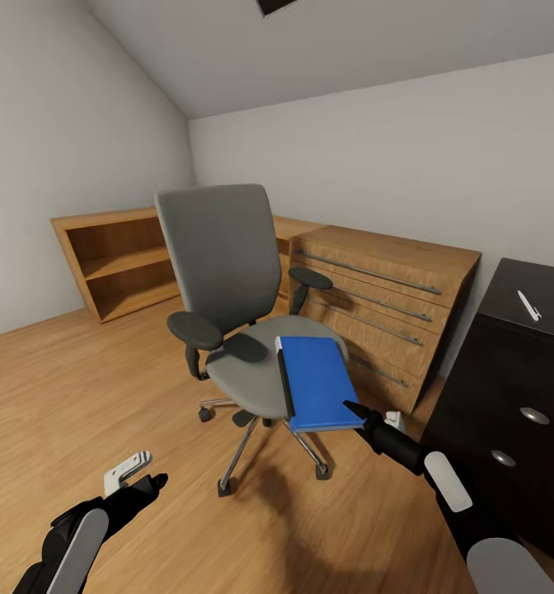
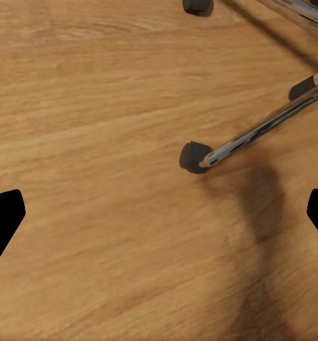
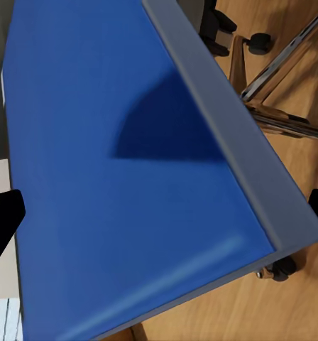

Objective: In the bedroom, organize the workspace by keeping the computer under the desk, ensuring the monitor is on the desk, placing the keyboard on the desk next to the monitor, placing the mouse on the desk next to the keyboard, moving the folder from the swivel chair onto the desk next to the mouse, stacking the notebook on top of the folder with the pen on top of the notebook, and positioning the swivel chair next to the desk.

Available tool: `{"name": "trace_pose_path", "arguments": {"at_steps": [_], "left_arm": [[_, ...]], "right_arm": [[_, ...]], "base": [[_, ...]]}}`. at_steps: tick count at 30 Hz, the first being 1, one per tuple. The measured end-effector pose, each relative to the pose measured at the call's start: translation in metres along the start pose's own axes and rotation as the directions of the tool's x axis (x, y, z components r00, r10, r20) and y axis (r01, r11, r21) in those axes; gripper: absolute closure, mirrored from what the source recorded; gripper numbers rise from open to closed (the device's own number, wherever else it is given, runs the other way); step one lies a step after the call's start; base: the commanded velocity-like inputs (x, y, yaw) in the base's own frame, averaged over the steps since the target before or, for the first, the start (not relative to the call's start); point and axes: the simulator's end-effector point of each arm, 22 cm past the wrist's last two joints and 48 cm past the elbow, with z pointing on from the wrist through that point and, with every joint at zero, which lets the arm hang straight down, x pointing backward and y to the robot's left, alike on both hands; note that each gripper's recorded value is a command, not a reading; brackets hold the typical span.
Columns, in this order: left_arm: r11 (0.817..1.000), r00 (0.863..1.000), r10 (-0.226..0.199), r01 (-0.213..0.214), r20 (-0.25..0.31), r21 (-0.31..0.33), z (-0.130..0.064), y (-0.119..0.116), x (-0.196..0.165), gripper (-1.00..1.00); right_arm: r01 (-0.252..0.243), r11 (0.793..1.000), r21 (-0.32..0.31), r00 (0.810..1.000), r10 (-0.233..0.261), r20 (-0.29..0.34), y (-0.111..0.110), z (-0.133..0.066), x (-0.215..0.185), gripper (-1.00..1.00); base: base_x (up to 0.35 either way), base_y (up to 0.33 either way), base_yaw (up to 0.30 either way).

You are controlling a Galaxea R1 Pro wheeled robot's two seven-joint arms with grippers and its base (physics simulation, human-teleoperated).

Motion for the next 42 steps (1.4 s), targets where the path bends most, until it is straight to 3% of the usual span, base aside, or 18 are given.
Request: {"name": "trace_pose_path", "arguments": {"at_steps": [7, 8, 29, 42], "left_arm": [[1.000, 1.000, 0.000, 0.000, 0.000, 0.000, 0.000, 0.000, 0.000, -1.00], [1.000, 1.000, 0.000, 0.000, 0.000, 0.000, 0.000, 0.000, 0.000, -1.00], [1.000, 1.000, 0.001, -0.001, -0.003, 0.000, 0.000, 0.000, 0.001, -1.00], [0.999, 0.999, 0.019, -0.020, 0.034, 0.037, -0.017, -0.018, -0.011, -1.00]], "right_arm": [[0.000, 1.000, 0.000, 1.000, 0.000, 0.000, 0.000, 0.000, 0.000, -1.00], [0.000, 1.000, 0.000, 1.000, 0.000, 0.000, 0.000, 0.000, 0.000, 1.00], [-0.003, 1.000, -0.002, 1.000, 0.003, 0.001, 0.000, 0.000, -0.001, 1.00], [0.030, 0.999, -0.044, 0.999, -0.029, 0.025, 0.032, -0.010, -0.012, 1.00]], "base": [[0.000, 0.000, 0.000], [0.000, 0.000, 0.000], [0.000, 0.000, 0.000], [0.000, 0.000, 0.000]]}}
